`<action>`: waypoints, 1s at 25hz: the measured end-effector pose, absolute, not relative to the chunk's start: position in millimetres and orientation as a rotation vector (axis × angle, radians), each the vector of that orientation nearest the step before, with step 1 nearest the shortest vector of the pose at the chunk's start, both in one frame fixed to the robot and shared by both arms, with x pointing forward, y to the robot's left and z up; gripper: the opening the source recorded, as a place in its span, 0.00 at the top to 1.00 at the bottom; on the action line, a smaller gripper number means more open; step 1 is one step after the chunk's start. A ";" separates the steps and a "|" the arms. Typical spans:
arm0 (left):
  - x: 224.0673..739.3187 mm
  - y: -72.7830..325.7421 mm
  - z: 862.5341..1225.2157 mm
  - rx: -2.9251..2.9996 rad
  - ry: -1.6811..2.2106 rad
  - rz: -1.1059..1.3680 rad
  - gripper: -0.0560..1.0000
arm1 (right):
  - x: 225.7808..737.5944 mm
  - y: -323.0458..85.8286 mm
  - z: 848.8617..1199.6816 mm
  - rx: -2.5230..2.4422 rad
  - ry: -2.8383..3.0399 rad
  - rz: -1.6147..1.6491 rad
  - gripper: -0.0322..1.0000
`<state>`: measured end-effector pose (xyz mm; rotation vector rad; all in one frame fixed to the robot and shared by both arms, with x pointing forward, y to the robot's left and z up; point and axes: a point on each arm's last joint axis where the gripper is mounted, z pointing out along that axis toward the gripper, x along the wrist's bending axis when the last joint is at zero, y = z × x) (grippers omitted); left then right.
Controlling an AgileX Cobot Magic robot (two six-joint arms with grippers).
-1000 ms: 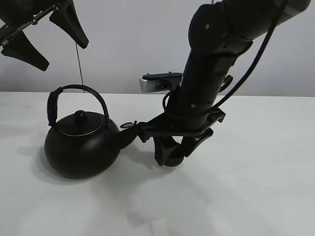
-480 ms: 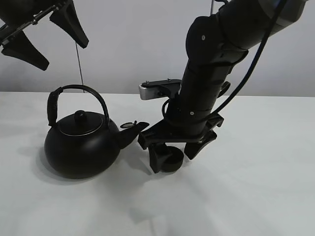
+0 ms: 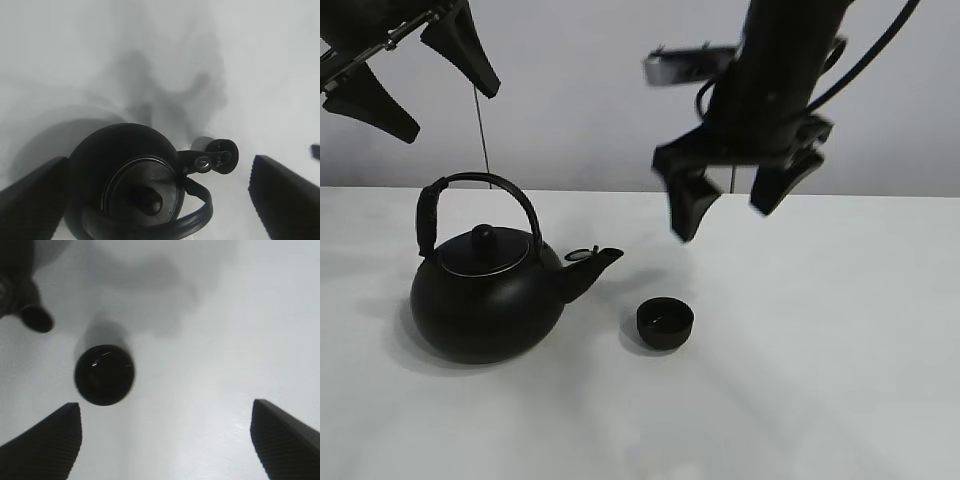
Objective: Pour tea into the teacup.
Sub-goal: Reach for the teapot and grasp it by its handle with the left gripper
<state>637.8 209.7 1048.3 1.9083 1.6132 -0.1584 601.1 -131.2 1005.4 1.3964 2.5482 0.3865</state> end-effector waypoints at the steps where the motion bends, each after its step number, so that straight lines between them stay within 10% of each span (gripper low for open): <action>1: 637.8 209.7 1048.3 1.908 1.613 -0.158 0.29 | 605.7 -149.3 1021.1 1.438 2.500 0.389 0.36; 12: 637.8 209.7 1048.3 1.908 1.613 -0.158 0.29 | 584.2 -333.0 1092.2 1.998 2.102 0.253 0.36; 25: 637.9 209.7 1048.3 1.908 1.613 -0.157 0.29 | 399.5 -316.6 1144.7 1.890 1.877 0.560 0.36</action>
